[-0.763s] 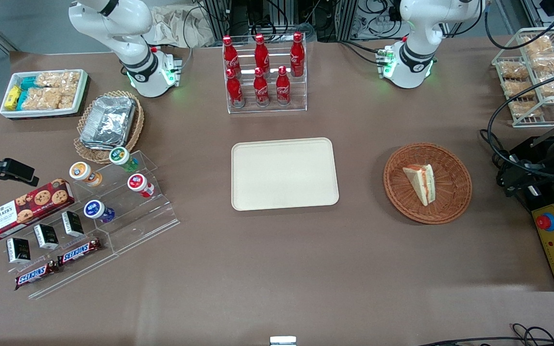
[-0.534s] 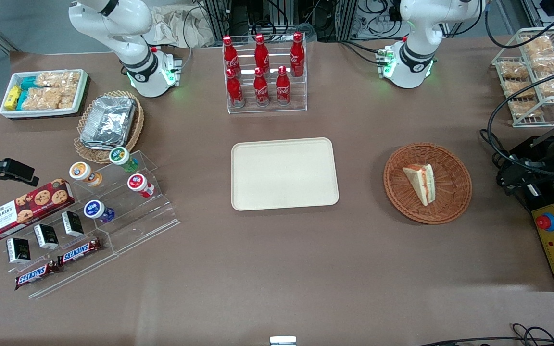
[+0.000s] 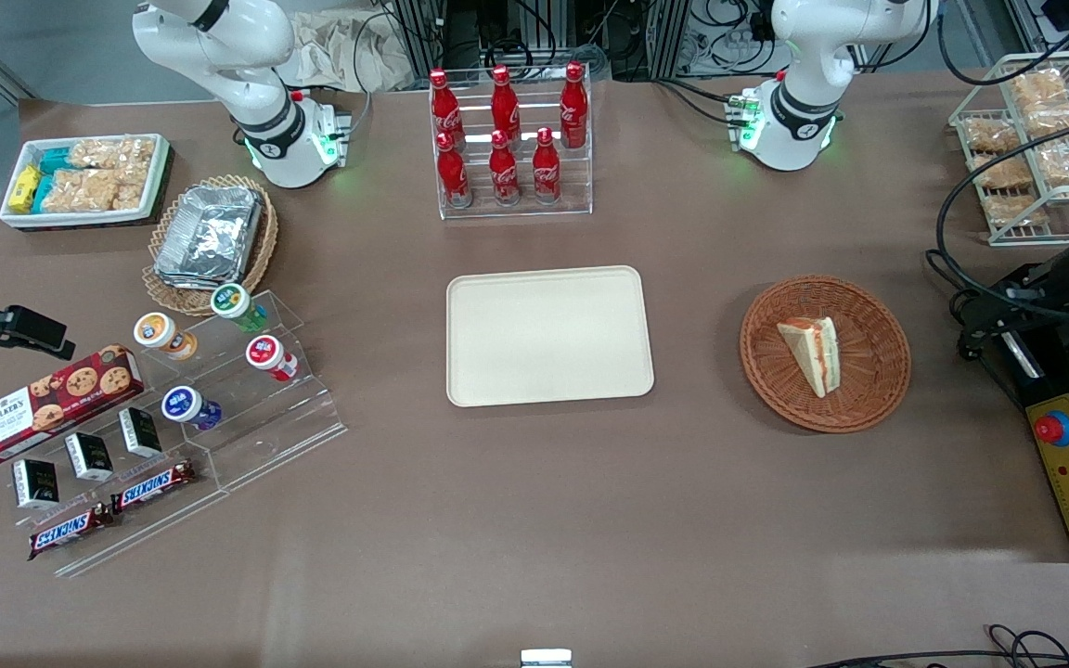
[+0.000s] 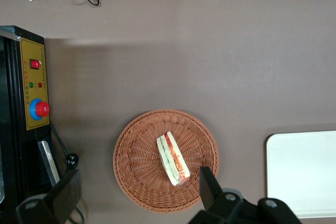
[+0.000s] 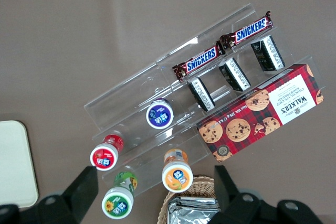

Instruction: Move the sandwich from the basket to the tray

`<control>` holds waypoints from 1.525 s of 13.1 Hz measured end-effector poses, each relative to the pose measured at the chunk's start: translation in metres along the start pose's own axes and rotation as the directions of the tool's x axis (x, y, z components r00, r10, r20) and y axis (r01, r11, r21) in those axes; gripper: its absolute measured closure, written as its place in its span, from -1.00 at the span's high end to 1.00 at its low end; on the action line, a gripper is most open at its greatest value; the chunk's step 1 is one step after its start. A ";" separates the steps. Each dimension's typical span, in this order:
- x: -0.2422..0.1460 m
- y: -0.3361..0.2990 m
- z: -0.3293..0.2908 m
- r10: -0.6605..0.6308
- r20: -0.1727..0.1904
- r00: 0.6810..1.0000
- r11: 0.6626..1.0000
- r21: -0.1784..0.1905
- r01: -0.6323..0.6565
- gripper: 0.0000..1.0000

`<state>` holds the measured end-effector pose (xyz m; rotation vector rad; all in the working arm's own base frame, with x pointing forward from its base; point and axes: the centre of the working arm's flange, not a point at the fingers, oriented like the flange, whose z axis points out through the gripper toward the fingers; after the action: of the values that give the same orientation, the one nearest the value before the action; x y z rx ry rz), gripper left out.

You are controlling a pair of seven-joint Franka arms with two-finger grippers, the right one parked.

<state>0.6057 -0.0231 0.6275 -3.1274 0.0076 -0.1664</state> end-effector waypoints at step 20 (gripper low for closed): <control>-0.081 0.002 0.157 -0.464 0.116 0.878 0.882 -0.032 0.470 1.00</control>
<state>0.5419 -0.0231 0.4632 -3.1250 -0.7625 -0.0005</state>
